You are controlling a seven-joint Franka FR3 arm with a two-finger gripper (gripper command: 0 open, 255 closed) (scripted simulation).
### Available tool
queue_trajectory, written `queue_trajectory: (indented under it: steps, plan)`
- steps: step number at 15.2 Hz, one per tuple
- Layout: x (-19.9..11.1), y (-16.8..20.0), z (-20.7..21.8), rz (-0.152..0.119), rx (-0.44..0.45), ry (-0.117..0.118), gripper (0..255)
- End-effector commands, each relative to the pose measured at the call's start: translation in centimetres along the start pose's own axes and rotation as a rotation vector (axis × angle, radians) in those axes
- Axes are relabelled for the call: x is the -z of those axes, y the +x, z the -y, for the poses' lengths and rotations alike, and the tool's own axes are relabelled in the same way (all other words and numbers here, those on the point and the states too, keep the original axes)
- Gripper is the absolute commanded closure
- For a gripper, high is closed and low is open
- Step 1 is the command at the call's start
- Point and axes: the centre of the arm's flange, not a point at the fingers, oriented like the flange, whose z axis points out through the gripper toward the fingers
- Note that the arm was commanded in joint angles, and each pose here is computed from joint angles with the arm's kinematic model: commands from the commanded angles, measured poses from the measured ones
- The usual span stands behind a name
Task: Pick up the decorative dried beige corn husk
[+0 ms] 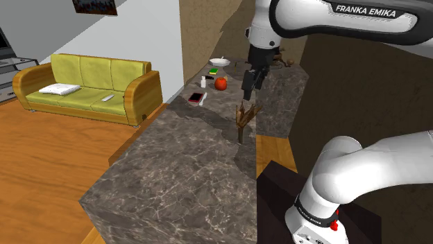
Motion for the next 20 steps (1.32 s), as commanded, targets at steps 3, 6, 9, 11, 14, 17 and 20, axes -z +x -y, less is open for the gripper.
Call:
queue_trajectory:
  steps: [3,6,9,11,14,17,20]
  plan:
    - [-2.1,-0.1,-1.5,-0.039,0.126,0.001,0]
    - [-5.3,0.3,-3.8,-0.096,0.316,0.002,0]
    - [-8.5,1.3,-5.9,-0.154,0.506,0.003,0]
    - [-10.6,2.3,-7.2,-0.193,0.632,0.004,0]
    - [-13.0,3.3,-8.2,-0.228,0.747,0.005,0]
    - [-14.5,3.2,-8.0,-0.228,0.747,0.005,0]
    - [-16.1,3.0,-7.9,-0.228,0.747,0.005,0]
